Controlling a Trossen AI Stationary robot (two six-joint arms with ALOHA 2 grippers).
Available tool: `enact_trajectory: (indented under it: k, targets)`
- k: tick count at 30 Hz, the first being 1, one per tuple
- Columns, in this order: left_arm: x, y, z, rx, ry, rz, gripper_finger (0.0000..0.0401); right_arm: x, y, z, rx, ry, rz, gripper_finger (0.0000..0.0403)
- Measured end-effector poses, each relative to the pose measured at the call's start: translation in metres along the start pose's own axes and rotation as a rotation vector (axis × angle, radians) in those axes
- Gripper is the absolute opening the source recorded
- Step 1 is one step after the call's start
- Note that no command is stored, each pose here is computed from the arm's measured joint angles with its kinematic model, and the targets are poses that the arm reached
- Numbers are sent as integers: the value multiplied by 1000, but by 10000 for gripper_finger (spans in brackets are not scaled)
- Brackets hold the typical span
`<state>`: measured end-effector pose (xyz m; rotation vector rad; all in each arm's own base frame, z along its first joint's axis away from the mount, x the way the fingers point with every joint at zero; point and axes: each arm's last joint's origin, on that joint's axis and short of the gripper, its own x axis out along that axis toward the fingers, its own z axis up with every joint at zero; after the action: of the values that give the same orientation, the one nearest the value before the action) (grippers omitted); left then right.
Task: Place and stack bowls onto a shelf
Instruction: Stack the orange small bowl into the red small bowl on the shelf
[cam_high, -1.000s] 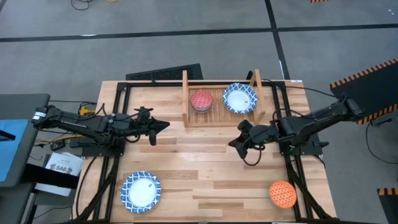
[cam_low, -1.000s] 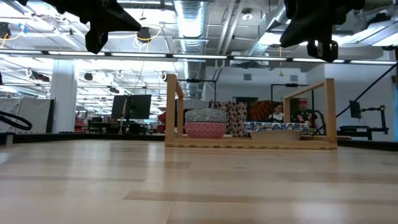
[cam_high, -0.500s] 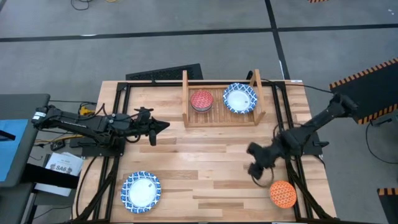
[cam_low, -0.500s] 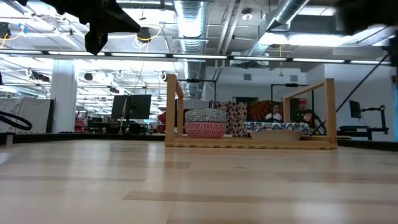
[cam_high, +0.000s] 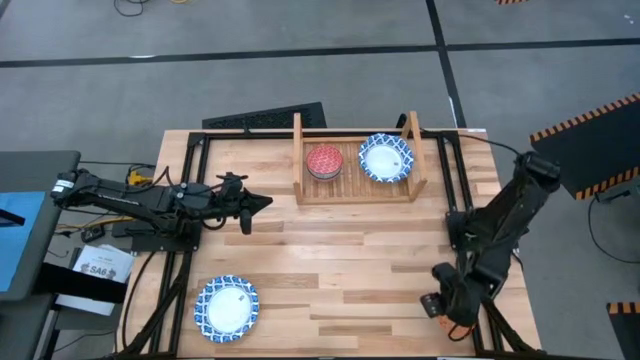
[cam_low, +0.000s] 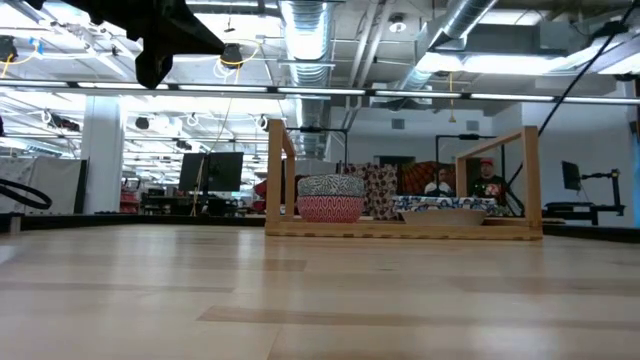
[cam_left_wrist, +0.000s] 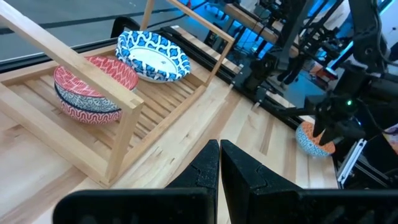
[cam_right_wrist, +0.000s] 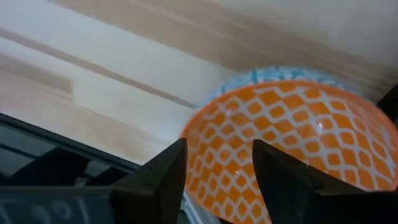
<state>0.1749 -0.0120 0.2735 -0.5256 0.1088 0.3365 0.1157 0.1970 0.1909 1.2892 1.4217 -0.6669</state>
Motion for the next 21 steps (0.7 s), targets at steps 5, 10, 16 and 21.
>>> enact_trajectory:
  k: [5, 10, 16, 21]
  targets:
    - [0, 0, 0, 0, 0, 0, 0, 13, 9, -2, 12, 30, 7, 202]
    - [0, 0, 0, -2, 0, 0, 0, 22, 14, 1, 30, 11, 8, 201]
    - [0, 0, 0, -4, -3, -1, 0, 22, 13, 3, 21, -4, 0, 201]
    - [0, 0, 0, -2, -3, 0, 0, 21, 16, 8, 43, -37, 12, 201]
